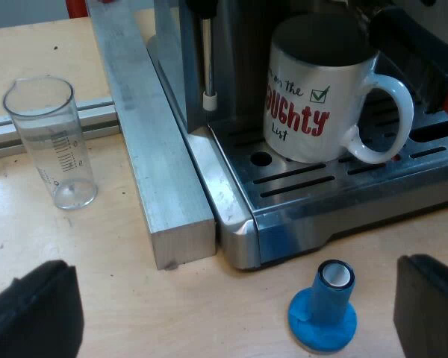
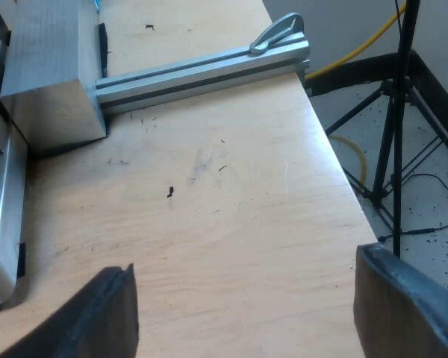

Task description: Remove mug from coffee machine

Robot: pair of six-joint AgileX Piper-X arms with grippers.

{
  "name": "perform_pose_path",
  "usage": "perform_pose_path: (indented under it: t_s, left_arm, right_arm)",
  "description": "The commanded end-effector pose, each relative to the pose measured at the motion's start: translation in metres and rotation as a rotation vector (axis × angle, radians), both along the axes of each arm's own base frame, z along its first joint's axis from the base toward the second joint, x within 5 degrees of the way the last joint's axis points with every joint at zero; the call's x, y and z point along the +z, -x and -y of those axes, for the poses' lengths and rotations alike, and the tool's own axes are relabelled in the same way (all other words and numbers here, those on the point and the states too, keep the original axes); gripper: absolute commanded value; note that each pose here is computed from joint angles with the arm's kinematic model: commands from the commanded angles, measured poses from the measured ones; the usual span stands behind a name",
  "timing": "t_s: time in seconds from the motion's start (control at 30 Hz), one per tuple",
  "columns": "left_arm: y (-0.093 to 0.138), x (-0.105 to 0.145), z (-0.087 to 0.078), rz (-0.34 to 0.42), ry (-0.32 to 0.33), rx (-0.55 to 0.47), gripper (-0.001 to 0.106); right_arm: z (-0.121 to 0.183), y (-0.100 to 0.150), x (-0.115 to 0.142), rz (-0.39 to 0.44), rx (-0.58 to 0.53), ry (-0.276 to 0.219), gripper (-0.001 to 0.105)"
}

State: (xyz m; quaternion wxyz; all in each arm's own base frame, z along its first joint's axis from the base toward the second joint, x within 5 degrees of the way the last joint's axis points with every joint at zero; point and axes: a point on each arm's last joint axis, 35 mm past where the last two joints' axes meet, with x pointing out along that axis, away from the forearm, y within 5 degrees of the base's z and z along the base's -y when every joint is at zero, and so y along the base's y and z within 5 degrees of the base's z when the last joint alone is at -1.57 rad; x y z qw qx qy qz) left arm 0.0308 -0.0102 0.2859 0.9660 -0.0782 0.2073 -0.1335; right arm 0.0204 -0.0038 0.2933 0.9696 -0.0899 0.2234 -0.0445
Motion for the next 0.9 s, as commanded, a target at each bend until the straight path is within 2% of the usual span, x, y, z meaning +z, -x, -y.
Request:
perform_pose_path:
  t_s: [0.03,0.8,0.9]
  left_arm:
    - [-0.002,0.002,0.000,0.003,-0.004,-0.001,0.086]
    - [-0.002,0.002,0.000,0.003,-0.002,-0.006,0.086]
    - [-0.002,0.003,0.002,0.003,0.014,-0.040,0.086]
  right_arm:
    - [0.000,-0.003,0.002,0.004,0.000,0.002,0.063]
    - [0.000,-0.001,0.004,0.004,0.009,-0.005,0.063]
    - [-0.003,0.006,0.013,0.008,0.073,0.011,0.063]
